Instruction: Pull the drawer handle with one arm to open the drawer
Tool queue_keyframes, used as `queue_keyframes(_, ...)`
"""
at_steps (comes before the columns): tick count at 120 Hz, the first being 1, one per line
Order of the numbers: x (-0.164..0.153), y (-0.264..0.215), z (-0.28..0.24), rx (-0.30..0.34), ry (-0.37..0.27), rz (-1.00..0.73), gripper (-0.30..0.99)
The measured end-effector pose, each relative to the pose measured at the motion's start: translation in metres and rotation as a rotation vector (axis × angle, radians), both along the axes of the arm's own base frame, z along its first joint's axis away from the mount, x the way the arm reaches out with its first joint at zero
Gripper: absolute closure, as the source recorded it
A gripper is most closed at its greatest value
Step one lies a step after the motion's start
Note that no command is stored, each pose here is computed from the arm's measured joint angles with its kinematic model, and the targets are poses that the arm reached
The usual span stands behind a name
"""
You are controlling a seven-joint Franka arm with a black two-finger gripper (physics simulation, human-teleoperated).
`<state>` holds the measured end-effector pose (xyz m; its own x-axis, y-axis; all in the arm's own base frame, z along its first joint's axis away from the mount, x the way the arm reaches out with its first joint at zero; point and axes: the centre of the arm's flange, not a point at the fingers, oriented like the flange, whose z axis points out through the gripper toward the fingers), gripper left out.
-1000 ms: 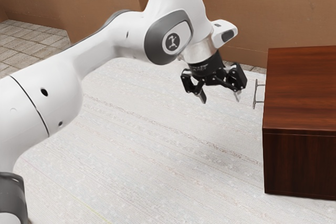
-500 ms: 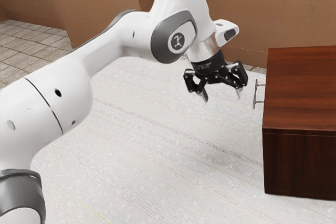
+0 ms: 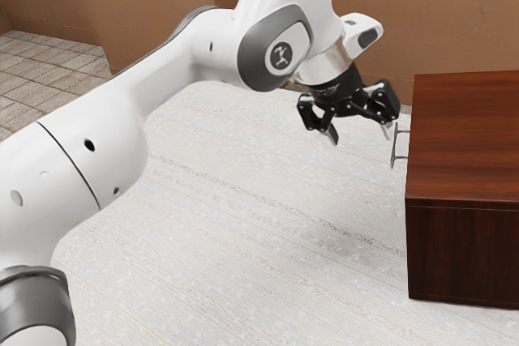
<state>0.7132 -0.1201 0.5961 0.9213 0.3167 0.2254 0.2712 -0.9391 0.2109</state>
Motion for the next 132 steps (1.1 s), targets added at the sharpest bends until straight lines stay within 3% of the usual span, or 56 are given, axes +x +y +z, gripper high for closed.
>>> queue_keyframes(72,0.006,0.0,-0.002,-0.02,-0.035,0.023,0.02)
queue_keyframes(132,0.009,-0.013,-0.023,-0.03,-0.046,-0.003,0.23)
